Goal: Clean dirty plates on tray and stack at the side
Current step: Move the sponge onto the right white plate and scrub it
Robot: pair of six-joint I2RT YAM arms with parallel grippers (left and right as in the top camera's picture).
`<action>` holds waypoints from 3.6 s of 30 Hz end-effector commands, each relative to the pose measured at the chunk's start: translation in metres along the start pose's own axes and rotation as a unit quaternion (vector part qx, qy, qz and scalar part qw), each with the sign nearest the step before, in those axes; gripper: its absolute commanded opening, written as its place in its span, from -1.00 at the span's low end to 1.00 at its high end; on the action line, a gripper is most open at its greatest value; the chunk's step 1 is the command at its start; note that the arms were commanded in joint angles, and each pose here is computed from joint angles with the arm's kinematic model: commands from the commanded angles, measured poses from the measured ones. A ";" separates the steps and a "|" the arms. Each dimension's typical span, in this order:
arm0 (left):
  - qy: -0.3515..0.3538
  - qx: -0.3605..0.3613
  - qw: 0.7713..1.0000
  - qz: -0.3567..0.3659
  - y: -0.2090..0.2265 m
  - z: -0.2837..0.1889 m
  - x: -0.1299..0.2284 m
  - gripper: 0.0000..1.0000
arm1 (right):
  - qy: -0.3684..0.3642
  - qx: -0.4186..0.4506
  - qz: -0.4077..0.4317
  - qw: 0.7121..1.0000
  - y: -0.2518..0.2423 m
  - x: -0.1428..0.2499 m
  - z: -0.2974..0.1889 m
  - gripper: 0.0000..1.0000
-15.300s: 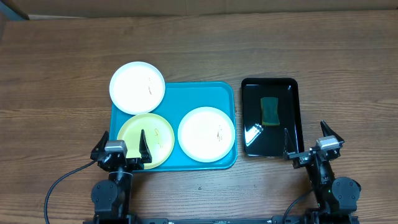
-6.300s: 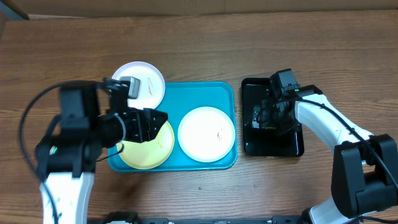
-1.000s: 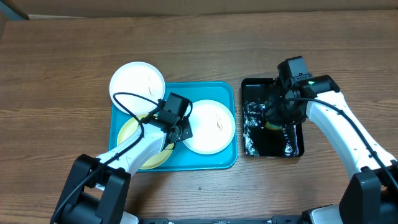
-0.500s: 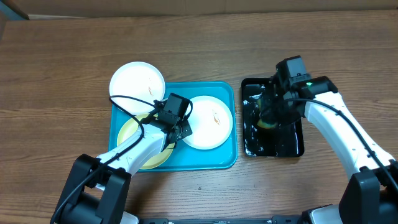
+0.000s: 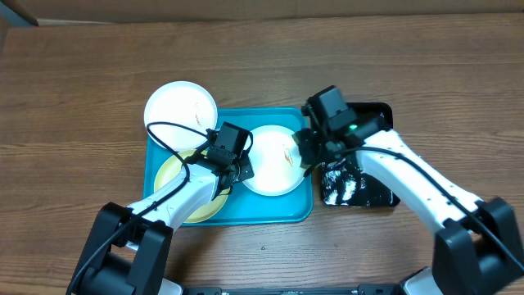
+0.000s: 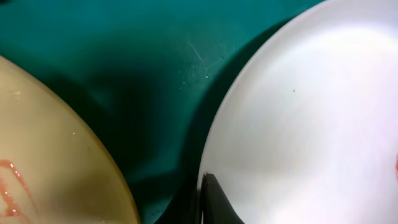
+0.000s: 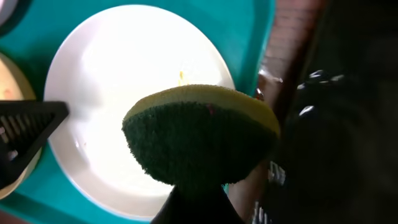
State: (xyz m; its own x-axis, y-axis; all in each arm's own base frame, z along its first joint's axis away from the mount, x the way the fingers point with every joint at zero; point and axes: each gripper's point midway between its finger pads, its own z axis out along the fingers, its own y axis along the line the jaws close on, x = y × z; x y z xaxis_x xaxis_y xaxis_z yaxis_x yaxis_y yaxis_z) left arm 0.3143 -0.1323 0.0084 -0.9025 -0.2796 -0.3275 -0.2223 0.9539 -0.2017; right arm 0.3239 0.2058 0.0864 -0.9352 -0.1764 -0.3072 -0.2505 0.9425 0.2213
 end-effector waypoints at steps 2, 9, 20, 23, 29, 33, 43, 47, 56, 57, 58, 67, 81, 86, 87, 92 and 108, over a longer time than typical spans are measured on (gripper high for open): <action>0.027 0.000 0.999 0.030 0.004 0.009 0.016 -0.92 | 0.004 0.023 -0.029 0.999 0.000 -0.001 0.029 -0.93; 0.024 0.004 0.999 0.030 0.003 0.009 0.015 -0.92 | 0.015 0.025 -0.047 0.998 0.009 0.004 0.061 -0.93; 0.025 0.003 0.999 0.030 0.003 0.009 0.015 -0.92 | 0.021 0.049 -0.048 0.997 0.000 0.007 0.076 -0.17; 0.025 0.003 0.999 0.030 0.003 0.009 0.015 -0.92 | 0.031 0.052 -0.047 0.997 -0.002 0.011 0.084 -0.21; 0.026 0.005 0.999 0.030 0.003 0.009 0.015 -0.92 | 0.037 0.054 -0.043 0.997 -0.004 0.014 0.094 -0.85; 0.028 0.008 0.999 0.030 0.002 0.009 0.016 -0.92 | 0.034 0.052 0.002 0.998 -0.003 0.013 0.094 -0.92; 0.028 0.008 0.999 0.030 0.002 0.009 0.016 -0.92 | 0.039 -0.003 -0.008 0.999 0.037 0.022 0.106 -0.93; 0.029 0.007 0.999 0.031 0.002 0.009 0.016 -0.92 | 0.028 -0.012 -0.023 0.999 0.050 0.019 0.107 -0.93; 0.030 0.006 0.999 0.034 0.002 0.009 0.017 -0.92 | -0.039 -0.033 -0.062 0.997 0.057 -0.042 0.023 -0.93; 0.030 0.006 0.999 0.034 0.002 0.009 0.017 -0.92 | -0.046 -0.034 -0.058 0.997 0.055 -0.046 0.017 -0.93; 0.029 0.006 0.999 0.034 0.002 0.009 0.017 -0.92 | -0.049 -0.033 -0.054 0.997 0.052 -0.048 0.013 -0.93; 0.029 0.008 0.999 0.034 0.002 0.009 0.016 -0.93 | -0.014 -0.016 -0.043 0.999 0.031 -0.030 0.040 -0.93; 0.029 0.008 0.999 0.034 0.002 0.009 0.016 -0.92 | -0.006 -0.013 -0.046 0.999 0.016 -0.010 0.099 -0.92; 0.029 0.007 0.999 0.034 0.002 0.009 0.016 -0.92 | 0.009 -0.011 -0.065 0.998 0.012 -0.003 0.119 -0.92; 0.029 0.007 0.999 0.034 0.002 0.009 0.016 -0.92 | 0.016 -0.020 -0.069 0.997 0.015 0.001 0.120 -0.92; 0.028 0.008 0.999 0.034 0.002 0.009 0.016 -0.92 | 0.064 -0.146 -0.094 0.983 0.057 0.024 0.111 -0.92; 0.030 0.007 0.999 0.034 0.002 0.009 0.017 -0.92 | 0.122 -0.057 -0.109 0.985 0.025 0.049 0.109 -0.92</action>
State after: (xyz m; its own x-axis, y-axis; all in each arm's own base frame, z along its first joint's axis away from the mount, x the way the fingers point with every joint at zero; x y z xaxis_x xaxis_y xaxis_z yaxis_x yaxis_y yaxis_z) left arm 0.3156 -0.1334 0.0081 -0.9078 -0.2545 -0.3334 -0.1928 0.9591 -0.2074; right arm 0.3003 0.2802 0.0042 -0.8833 -0.4255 -0.1970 -0.4683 0.7793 0.4164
